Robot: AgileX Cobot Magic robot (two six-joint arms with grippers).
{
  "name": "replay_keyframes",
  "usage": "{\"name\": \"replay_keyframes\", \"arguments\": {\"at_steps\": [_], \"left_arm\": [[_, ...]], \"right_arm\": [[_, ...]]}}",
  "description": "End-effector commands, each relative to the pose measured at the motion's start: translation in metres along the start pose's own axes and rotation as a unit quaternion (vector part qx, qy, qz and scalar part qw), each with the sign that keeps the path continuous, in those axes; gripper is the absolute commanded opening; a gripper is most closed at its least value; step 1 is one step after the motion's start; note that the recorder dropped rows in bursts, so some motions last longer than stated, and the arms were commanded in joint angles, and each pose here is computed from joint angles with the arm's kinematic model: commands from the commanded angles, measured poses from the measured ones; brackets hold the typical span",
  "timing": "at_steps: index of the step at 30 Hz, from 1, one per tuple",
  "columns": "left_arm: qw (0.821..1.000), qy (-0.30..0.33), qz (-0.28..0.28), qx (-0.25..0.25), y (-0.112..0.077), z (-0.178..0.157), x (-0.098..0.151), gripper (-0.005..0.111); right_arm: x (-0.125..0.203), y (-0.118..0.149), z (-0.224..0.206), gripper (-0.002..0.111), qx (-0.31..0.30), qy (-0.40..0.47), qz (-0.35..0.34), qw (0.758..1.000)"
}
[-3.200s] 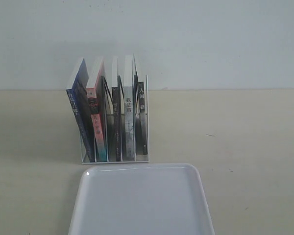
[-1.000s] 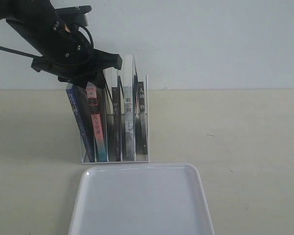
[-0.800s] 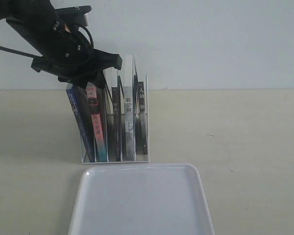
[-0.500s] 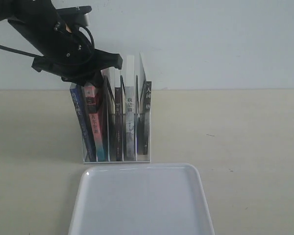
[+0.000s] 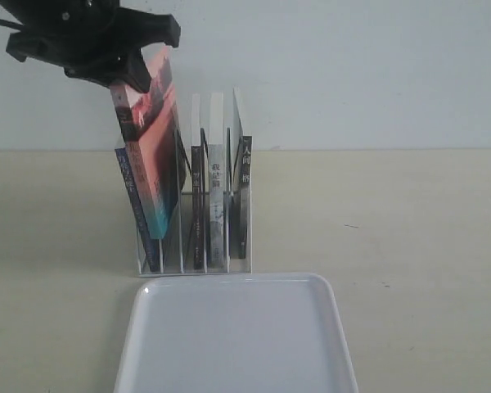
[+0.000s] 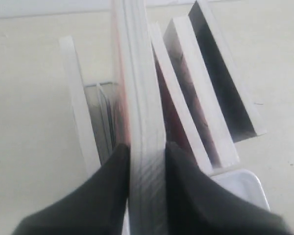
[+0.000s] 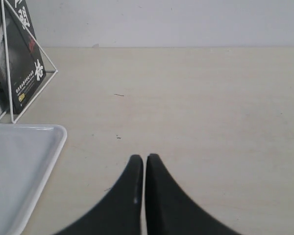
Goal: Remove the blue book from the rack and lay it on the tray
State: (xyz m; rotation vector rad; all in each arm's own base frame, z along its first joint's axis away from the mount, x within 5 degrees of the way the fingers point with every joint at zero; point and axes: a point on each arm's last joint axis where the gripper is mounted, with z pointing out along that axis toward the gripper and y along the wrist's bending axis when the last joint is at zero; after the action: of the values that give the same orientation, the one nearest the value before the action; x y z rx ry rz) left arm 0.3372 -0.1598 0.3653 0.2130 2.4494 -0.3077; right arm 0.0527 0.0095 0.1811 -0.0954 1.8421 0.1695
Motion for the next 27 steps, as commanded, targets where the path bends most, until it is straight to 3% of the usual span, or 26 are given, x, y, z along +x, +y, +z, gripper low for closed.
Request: {"name": "replay_keyframes", "arguments": {"at_steps": [1,11,27], "left_arm": [[0.997,-0.068,0.0,0.025,-0.006,-0.035,-0.011,0.004],[0.993,-0.109,-0.001,0.037,-0.006,-0.068,-0.012,0.004],[0.991,-0.126,-0.001,0.041,-0.007,-0.057,-0.016,0.004]], "right_arm": [[-0.001,0.0,0.0,0.001,0.003,-0.005,-0.004,1.0],[-0.001,0.0,0.0,0.001,0.003,-0.005,-0.004,1.0],[-0.001,0.0,0.0,0.001,0.003,-0.005,-0.004,1.0]]}}
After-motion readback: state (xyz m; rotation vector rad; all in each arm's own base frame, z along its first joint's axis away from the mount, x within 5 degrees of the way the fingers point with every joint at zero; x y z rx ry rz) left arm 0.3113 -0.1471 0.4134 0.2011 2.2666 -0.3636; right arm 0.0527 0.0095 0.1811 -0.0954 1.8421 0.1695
